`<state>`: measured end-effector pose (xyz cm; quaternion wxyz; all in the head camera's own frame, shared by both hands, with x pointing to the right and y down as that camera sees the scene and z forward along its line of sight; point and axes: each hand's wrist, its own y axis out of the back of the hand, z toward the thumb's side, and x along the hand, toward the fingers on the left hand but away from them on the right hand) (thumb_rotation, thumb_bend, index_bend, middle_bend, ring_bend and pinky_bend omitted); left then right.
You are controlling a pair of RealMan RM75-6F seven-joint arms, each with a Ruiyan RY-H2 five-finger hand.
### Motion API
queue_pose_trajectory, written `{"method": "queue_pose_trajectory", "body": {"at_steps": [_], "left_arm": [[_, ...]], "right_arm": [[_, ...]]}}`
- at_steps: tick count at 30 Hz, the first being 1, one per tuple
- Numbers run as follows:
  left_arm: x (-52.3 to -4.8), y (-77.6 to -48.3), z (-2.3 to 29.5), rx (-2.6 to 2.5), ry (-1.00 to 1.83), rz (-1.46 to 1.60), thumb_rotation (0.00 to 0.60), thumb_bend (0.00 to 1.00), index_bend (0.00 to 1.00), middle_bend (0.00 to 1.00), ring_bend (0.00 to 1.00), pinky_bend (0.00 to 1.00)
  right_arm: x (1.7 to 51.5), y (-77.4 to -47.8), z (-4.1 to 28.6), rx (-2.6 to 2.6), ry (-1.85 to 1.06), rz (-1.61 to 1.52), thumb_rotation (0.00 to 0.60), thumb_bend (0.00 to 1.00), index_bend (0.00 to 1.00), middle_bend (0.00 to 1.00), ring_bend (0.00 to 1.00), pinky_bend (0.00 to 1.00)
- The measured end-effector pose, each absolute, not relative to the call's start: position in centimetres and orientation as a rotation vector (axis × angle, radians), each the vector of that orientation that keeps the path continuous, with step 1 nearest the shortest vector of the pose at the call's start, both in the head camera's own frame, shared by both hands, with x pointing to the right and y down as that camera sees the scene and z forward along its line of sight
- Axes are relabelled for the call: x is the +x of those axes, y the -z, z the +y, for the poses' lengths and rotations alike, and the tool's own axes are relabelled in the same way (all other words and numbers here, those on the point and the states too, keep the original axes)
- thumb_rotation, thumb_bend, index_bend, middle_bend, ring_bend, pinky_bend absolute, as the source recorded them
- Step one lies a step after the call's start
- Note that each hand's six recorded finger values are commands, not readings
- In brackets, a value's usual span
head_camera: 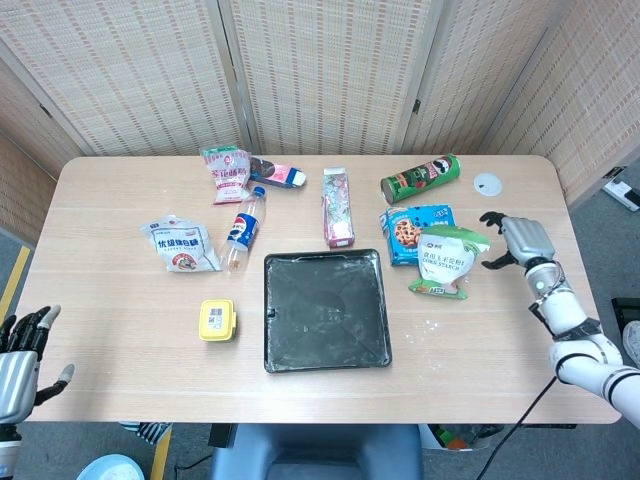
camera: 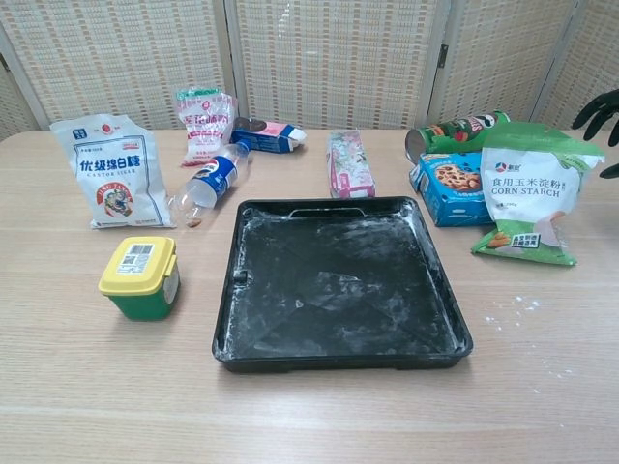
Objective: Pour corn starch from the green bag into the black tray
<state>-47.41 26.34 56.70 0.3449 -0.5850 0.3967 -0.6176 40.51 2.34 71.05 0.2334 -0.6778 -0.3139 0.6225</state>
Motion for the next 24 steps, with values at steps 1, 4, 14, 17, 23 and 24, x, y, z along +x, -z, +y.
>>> {"method": "queue_pose_trajectory", "body": {"at_steps": [1,4,14,17,23,24], "left_arm": [[-47.4,-56.7,26.3,-1.52,1.604,1.03,0.6,0.35,0.1,0.12,0.12,0.0],[-47.1,-56.9,26.3,-1.531,1.598,1.027,0.6,0.35,0.1,0.12,0.12,0.0],[-47.0,-56.7,26.3,-1.527,1.596,1.026,0.6,0.35,0.1,0.12,0.12,0.0],[-47.1,-56.6,26.4,-1.526,1.599,1.03,0.6,0.35,0.1,0.12,0.12,0.0],[-47.3,-56.6,26.6,-1.528,1.603,1.034,0.6,0.35,0.1,0.12,0.12,0.0],[-47.4,-56.6,26.7,-1.529,1.605,1.033,0.6,0.35,0.1,0.12,0.12,0.0]], "right_arm": [[40.5,-71.2,2.4,-1.864,-1.713,-0.861,0.6,0.18,0.24,0.3,0.33,0.27],[40.5,-71.6,2.7,-1.87,-1.721,-0.86,0.6,0.18,0.25,0.31,0.34,0.27],[38.9,-74.4,4.7,-1.98,-1.721,-0.852,0.6,0.18,0.28,0.32,0.36,0.27],[38.5,-74.8,5.2,-2.019,-1.711,-0.866,0.6,0.18,0.28,0.33,0.37,0.27],[37.3,-74.5,6.5,-2.148,-1.663,-0.92,0.6,0.18,0.29,0.34,0.38,0.27],[37.1,-74.3,6.8,-2.174,-1.652,-0.929,0.6,0.18,0.29,0.34,0.38,0.27]]}}
